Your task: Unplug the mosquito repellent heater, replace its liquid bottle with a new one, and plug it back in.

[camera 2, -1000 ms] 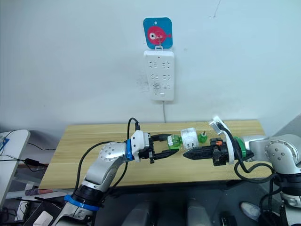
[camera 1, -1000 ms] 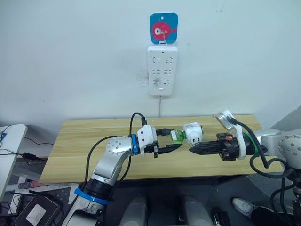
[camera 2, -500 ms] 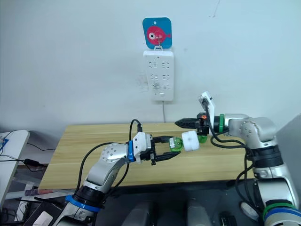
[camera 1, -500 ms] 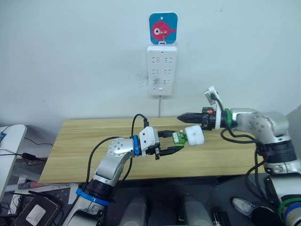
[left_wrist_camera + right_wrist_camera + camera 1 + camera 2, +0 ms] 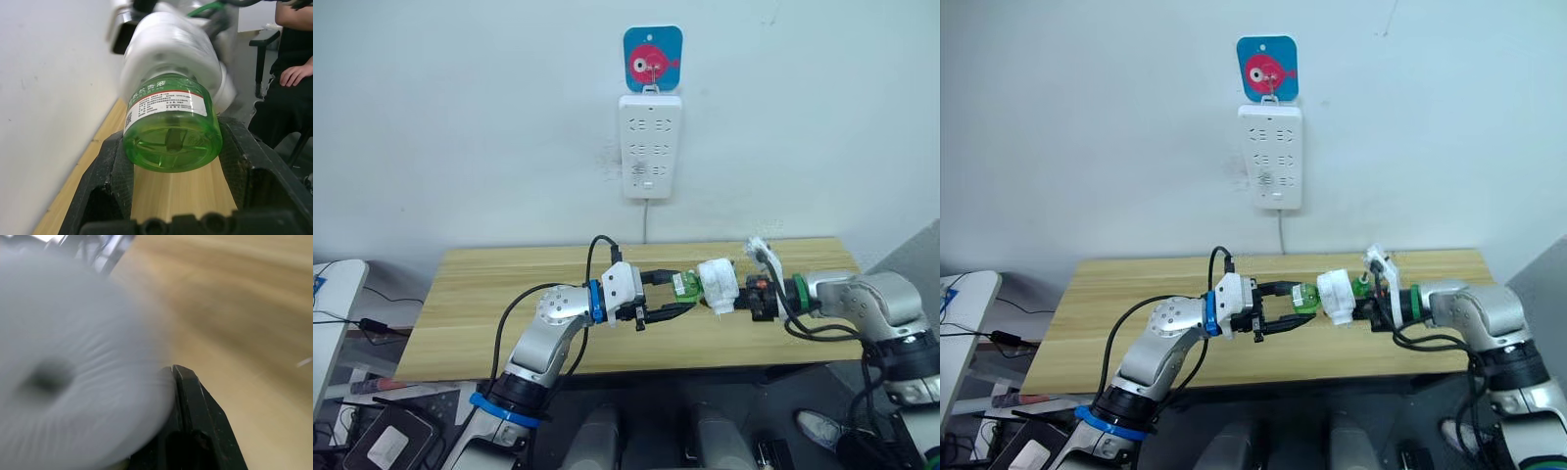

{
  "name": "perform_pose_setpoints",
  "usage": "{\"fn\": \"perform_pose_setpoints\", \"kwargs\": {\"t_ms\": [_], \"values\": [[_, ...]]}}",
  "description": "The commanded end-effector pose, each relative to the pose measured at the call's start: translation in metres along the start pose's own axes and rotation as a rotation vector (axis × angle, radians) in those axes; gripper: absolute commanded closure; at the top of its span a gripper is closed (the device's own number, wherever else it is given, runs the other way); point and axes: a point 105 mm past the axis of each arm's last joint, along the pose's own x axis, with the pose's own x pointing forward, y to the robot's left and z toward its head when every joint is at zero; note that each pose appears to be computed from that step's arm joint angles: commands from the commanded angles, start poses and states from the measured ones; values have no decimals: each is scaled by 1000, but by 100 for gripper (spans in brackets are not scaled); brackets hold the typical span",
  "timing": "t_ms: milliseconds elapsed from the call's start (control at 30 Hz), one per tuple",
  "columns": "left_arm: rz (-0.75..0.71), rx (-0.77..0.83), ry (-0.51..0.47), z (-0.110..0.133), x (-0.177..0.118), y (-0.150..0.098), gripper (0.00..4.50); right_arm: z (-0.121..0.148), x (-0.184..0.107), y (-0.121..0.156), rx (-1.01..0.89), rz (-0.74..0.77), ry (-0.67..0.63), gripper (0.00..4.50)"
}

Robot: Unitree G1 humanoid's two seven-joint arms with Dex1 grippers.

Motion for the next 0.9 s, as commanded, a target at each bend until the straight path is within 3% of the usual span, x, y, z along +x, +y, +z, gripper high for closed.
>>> {"fn": "perform_pose_setpoints", "kwargs": {"t_ms": [33, 300, 433, 633, 900], "values": [[12, 26, -35, 12, -1, 3, 226, 9, -8, 33, -37, 131, -14, 447], [-14, 23, -7, 6, 0, 0, 226, 22, -12, 61, -39, 225, -43, 447], [-27, 22, -5, 6, 2, 0, 226, 32, -10, 60, -41, 210, -85, 447], [-43, 14, -2, 5, 2, -4, 226, 67, -8, 35, -48, 74, -241, 447], [-51, 12, -10, 8, 3, -5, 226, 88, 0, -10, -103, -178, -297, 447]]}}
